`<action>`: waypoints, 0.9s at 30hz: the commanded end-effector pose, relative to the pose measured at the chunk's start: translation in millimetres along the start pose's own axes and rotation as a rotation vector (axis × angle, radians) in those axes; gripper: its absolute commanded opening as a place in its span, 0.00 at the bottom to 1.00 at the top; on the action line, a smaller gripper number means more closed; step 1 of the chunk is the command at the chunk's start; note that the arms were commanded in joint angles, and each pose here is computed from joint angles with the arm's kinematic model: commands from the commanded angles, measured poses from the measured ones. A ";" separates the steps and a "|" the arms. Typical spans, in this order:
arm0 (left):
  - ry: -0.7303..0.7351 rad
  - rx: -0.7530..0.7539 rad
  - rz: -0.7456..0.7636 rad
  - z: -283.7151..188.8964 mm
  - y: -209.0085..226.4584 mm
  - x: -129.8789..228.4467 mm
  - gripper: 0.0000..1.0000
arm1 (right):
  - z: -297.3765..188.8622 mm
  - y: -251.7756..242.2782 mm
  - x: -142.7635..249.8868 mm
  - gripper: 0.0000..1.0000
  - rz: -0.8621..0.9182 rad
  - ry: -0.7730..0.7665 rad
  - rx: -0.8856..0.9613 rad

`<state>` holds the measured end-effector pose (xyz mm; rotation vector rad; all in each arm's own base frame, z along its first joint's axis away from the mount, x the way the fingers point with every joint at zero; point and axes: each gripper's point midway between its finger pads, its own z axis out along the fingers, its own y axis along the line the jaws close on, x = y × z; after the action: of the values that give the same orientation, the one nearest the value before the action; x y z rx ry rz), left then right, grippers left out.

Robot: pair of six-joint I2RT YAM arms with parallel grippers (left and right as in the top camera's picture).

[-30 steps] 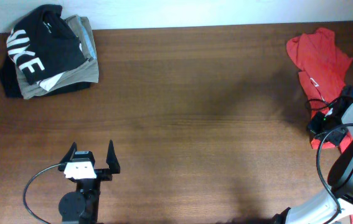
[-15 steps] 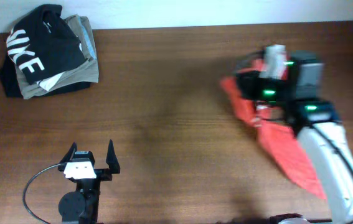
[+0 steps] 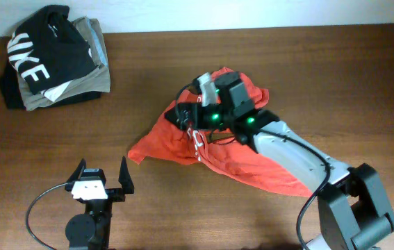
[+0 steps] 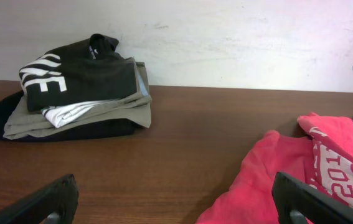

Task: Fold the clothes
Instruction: 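Drag the orange shirt leftward to the table center with the right gripper, then reach the left gripper to the shirt's left edge and grasp it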

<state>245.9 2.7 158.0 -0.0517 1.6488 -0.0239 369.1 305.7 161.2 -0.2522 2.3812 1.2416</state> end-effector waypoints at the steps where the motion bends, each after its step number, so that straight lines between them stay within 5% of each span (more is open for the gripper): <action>1: 0.001 -0.005 0.011 0.2 1.4 1.8 0.99 | -41.1 -14.3 -42.2 0.99 0.014 -0.068 -0.034; 7: 0.001 -0.005 0.011 0.2 1.4 1.8 0.99 | -131.2 -114.4 -93.2 0.99 0.193 -0.264 0.100; 11: 0.001 -0.005 0.011 0.2 1.4 1.8 0.99 | -156.8 -171.1 -73.3 0.99 0.368 -0.268 0.311; 13: 0.001 -0.005 0.011 0.2 1.4 1.8 0.99 | -174.0 -210.0 -58.4 0.99 0.431 -0.289 0.559; 20: 0.002 0.030 0.011 0.0 -4.7 1.8 0.99 | -223.4 -258.4 -49.6 0.99 0.445 -0.381 0.958; 25: -0.191 0.451 0.056 -21.8 -75.7 -43.7 0.99 | -224.2 -258.8 -49.6 0.99 0.445 -0.383 0.963; 27: -0.297 0.510 0.043 -33.9 -84.5 -71.7 0.99 | -224.1 -258.8 -49.6 0.99 0.445 -0.384 0.962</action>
<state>235.8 -52.2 214.5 0.2222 1.4034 -0.2583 436.3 -22.3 97.8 0.7606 2.4626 0.1708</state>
